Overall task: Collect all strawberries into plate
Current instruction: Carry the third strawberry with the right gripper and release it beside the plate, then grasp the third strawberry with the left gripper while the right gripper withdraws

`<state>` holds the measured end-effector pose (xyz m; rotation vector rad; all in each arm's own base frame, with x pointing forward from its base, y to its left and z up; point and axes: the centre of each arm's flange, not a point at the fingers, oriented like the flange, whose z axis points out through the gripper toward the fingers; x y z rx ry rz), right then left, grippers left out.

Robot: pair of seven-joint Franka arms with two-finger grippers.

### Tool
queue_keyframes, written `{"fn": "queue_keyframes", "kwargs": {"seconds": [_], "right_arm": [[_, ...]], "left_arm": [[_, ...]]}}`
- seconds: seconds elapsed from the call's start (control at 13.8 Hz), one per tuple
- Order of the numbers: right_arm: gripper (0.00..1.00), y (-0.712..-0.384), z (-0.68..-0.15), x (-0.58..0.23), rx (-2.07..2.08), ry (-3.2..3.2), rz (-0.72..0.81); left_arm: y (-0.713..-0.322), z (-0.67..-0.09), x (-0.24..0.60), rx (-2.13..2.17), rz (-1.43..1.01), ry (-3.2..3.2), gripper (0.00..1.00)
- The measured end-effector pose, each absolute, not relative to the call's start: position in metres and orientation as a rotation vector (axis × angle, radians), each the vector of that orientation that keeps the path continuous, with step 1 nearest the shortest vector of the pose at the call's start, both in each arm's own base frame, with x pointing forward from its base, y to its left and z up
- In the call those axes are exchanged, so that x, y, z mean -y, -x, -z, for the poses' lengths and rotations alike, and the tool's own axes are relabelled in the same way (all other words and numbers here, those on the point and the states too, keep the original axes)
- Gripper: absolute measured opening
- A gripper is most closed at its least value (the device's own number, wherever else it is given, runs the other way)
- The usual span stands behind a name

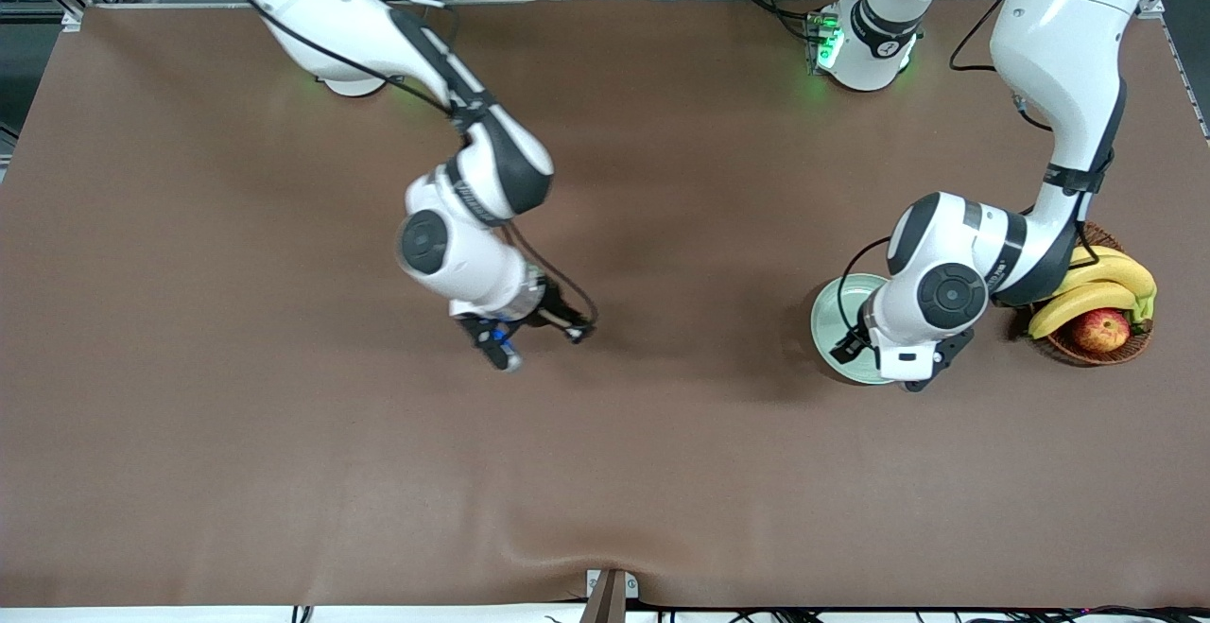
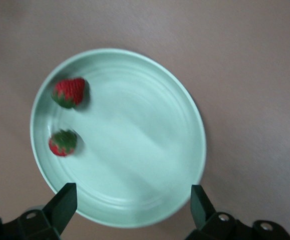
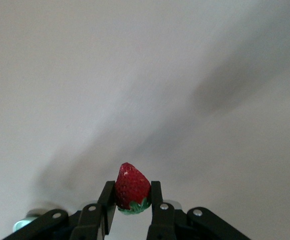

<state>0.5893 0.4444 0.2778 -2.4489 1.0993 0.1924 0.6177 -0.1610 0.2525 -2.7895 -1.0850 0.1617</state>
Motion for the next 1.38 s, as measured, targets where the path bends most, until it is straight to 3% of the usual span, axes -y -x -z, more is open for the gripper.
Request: {"fn": "queue_keyframes", "kwargs": {"seconds": [0.65,0.87,1.16,1.38], "right_arm": [[0.33,-0.531,-0.205,-0.563,-1.16,2.242,-0.14],[0.59,-0.522,-0.193,-0.571,-1.149,2.249,-0.136],[0.99,-0.553,-0.201,-0.546,-1.179,2.303,-0.165],[1.0,-0.599,-0.243,-0.49,-1.205,2.442,-0.261]], "left_arm": [[-0.603,-0.248,0.206,1.132,-0.228,2.801,1.0],[-0.601,-0.247,0.212,1.179,-0.277,2.809,1.0],[-0.6,-0.243,0.225,1.199,-0.307,2.823,1.0],[-0.598,-0.237,0.235,1.186,-0.318,2.83,1.0]]}}
